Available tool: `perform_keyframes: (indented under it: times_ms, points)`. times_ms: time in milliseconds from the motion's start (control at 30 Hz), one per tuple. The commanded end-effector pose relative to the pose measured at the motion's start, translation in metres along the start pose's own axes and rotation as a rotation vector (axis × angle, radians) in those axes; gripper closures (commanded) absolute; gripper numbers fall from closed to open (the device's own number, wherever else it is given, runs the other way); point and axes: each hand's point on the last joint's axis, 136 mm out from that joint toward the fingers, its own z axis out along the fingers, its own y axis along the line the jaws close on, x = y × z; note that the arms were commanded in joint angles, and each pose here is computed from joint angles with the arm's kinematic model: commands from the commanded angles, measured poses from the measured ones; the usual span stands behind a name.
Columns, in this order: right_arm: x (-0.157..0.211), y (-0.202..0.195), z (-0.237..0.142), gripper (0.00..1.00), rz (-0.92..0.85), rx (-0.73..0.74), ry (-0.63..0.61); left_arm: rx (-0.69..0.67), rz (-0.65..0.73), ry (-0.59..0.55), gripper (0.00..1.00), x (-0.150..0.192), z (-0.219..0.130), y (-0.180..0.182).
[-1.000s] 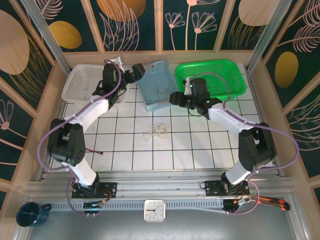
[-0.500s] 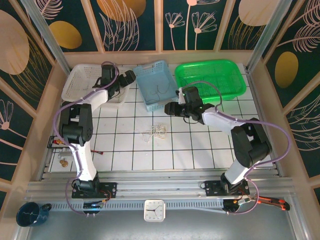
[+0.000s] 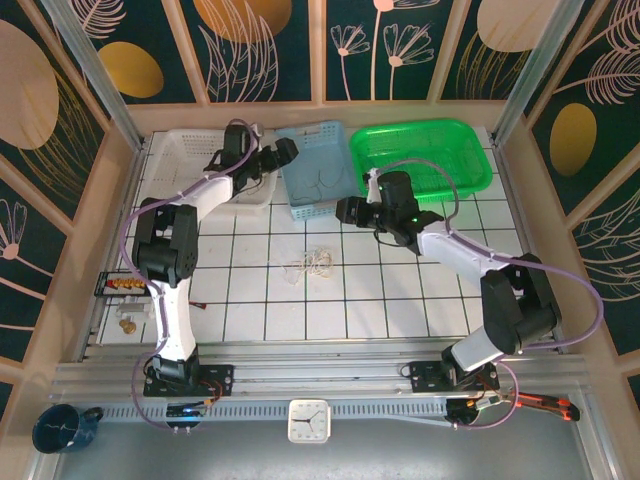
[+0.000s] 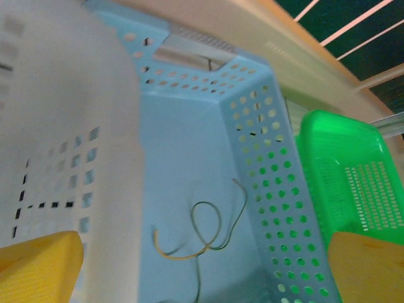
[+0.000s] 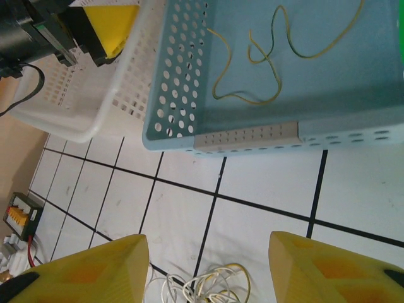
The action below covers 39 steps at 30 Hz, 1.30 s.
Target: Untangle the cables
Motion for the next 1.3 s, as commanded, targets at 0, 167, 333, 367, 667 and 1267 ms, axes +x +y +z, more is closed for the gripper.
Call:
perform_keyframes:
  times_ms: [0,167,333,367,667,1267]
  points:
    - [-0.028,0.001,-0.005,0.46,0.009,0.006,-0.068,-0.039,0.037,-0.055,0.01,-0.031,-0.017,-0.008]
    - [-0.061,-0.015,-0.001,0.46,0.051,0.055,-0.079,-0.042,0.11,-0.093,0.01,-0.056,-0.017,-0.016]
    - [-0.093,-0.028,-0.004,0.46,0.104,0.103,-0.082,0.016,0.207,-0.038,0.01,-0.07,0.004,-0.062]
    - [-0.099,-0.029,-0.005,0.47,0.119,0.108,-0.084,0.027,0.178,-0.061,0.01,-0.07,0.003,-0.066]
    - [-0.113,-0.028,-0.005,0.47,0.136,0.099,-0.072,0.091,0.223,-0.011,0.12,-0.031,0.033,-0.113]
    - [-0.103,-0.039,-0.008,0.48,0.137,0.15,-0.026,-0.196,0.381,0.107,0.3,0.041,0.082,-0.079]
